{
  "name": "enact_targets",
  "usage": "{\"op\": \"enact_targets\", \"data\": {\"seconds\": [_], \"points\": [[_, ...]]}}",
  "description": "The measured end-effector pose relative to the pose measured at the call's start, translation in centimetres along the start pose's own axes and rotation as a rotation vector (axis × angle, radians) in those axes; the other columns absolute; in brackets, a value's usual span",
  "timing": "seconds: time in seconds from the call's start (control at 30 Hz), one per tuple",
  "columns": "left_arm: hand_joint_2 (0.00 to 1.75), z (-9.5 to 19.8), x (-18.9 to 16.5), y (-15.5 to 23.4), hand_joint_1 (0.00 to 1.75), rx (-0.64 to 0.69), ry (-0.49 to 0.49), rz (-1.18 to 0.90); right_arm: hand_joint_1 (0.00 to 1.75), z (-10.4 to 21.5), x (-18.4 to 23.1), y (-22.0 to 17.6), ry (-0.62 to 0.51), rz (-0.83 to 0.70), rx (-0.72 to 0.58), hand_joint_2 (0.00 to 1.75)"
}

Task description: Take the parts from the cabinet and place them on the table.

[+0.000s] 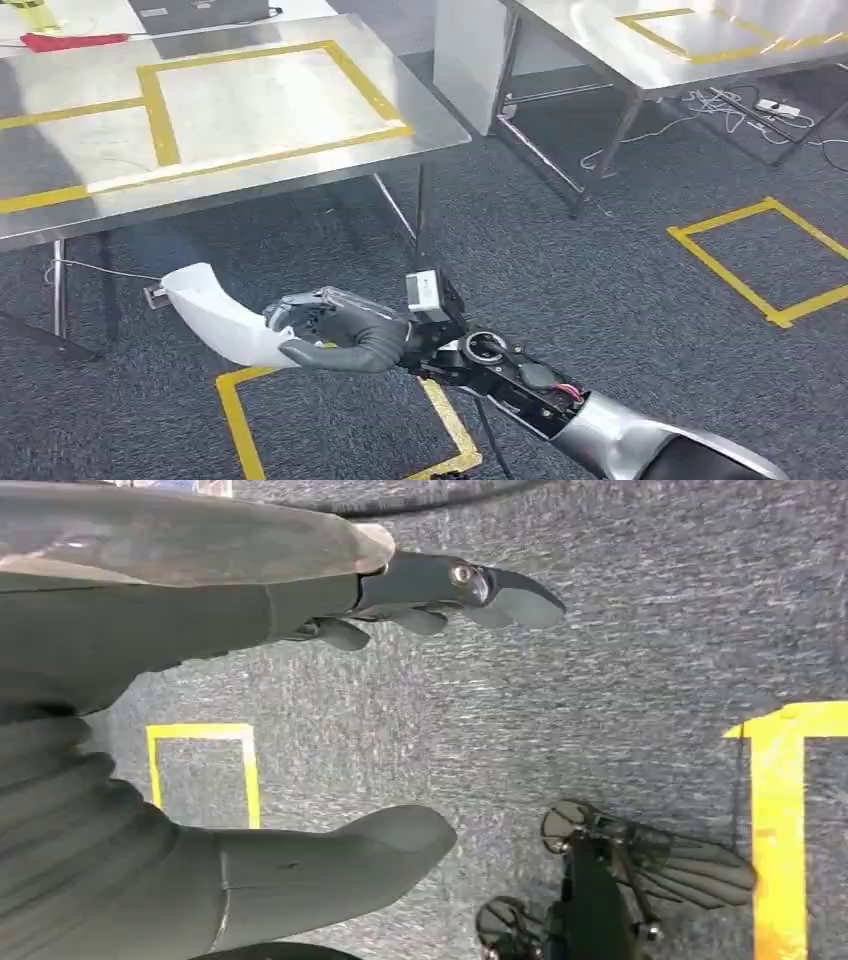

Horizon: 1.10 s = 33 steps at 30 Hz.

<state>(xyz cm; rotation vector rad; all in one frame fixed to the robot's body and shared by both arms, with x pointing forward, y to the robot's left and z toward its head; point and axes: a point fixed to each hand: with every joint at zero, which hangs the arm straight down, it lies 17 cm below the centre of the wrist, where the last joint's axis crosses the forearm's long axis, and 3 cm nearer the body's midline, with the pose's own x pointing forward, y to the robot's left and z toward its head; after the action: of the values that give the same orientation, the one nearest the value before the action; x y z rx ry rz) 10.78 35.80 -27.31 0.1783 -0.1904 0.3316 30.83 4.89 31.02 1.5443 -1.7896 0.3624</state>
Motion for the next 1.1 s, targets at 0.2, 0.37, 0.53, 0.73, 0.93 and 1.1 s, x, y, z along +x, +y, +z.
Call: {"op": "enact_targets", "data": {"seconds": [0.2, 0.37, 0.53, 0.73, 0.93, 1.1], "points": [[1.75, 0.0, 0.0, -0.4, 0.00, -0.005, 0.000, 0.004, 1.75, -0.1, -0.1, 0.0, 0.003, 0.002, 0.003, 1.75], [1.75, 0.0, 0.3, -0.2, 0.00, 0.001, -0.002, 0.018, 1.75, -0.3, -0.1, 0.3, -0.001, -0.005, 0.015, 1.75], [1.75, 0.0, 0.2, 0.3, 0.00, 0.010, 0.000, 0.023, 1.75, -0.2, -0.5, 0.5, 0.010, -0.003, 0.018, 1.75], [1.75, -0.1, 0.4, 0.4, 0.00, 0.012, -0.002, 0.029, 1.75, -0.3, -0.5, 0.5, 0.010, -0.002, 0.021, 1.75], [1.75, 0.0, 0.2, 0.3, 0.00, 0.011, -0.001, 0.040, 1.75, -0.5, -0.4, 0.8, 0.010, -0.005, 0.038, 1.75], [1.75, 0.0, 0.1, 0.4, 0.00, 0.013, 0.001, 0.045, 1.75, -0.4, -0.6, 0.9, 0.014, -0.004, 0.039, 1.75]]}}
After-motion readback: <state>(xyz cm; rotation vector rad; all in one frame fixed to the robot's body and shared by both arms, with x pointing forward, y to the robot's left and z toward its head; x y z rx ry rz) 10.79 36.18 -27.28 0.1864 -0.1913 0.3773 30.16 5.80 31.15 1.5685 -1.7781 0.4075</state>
